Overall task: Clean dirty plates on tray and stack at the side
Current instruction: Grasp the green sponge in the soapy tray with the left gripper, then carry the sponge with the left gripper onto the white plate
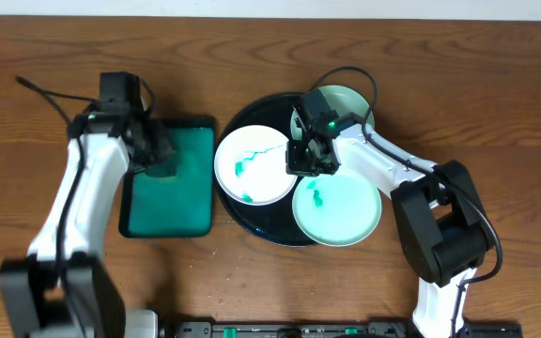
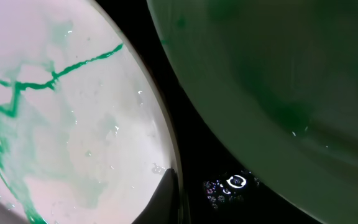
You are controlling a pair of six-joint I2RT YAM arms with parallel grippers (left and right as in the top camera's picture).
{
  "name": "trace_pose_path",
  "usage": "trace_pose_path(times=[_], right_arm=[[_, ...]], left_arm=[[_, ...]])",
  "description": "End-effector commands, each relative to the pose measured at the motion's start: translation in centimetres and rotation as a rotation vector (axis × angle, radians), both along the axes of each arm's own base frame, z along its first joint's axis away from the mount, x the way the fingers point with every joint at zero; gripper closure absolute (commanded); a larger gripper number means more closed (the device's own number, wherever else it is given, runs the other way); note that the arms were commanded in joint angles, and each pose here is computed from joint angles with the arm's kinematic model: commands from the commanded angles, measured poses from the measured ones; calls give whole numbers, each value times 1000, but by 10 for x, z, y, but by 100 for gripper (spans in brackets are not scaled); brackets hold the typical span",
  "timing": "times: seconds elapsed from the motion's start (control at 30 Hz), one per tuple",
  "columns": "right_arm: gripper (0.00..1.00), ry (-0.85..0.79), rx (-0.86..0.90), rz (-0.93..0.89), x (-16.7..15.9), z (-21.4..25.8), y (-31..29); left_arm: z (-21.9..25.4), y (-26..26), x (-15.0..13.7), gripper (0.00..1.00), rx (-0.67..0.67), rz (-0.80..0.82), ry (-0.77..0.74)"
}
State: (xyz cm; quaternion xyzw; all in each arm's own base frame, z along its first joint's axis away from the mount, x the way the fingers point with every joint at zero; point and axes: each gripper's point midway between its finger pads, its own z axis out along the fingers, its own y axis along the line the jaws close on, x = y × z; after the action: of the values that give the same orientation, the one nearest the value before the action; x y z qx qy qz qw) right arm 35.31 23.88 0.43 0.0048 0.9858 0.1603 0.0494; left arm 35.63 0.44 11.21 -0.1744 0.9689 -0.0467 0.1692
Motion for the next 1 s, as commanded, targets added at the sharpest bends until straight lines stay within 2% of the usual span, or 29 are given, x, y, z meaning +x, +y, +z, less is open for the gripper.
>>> trace_pose_path(times=[0.0,0.2,0.37,0.97], right_arm=[[99,28,-15,47,-8,-12,1],[99,22,-19,74,-9,-12,0],[99,21,-21,73,-9,-12,0],[99,16,-21,74,-8,-12,0]], left_arm=[[45,-4,2,93,47,-42,-147],[101,0,3,93,166,-49,-341],[130,-3,2,93,199,-64,-444],[139,-1,5,93,210,-60,-481]])
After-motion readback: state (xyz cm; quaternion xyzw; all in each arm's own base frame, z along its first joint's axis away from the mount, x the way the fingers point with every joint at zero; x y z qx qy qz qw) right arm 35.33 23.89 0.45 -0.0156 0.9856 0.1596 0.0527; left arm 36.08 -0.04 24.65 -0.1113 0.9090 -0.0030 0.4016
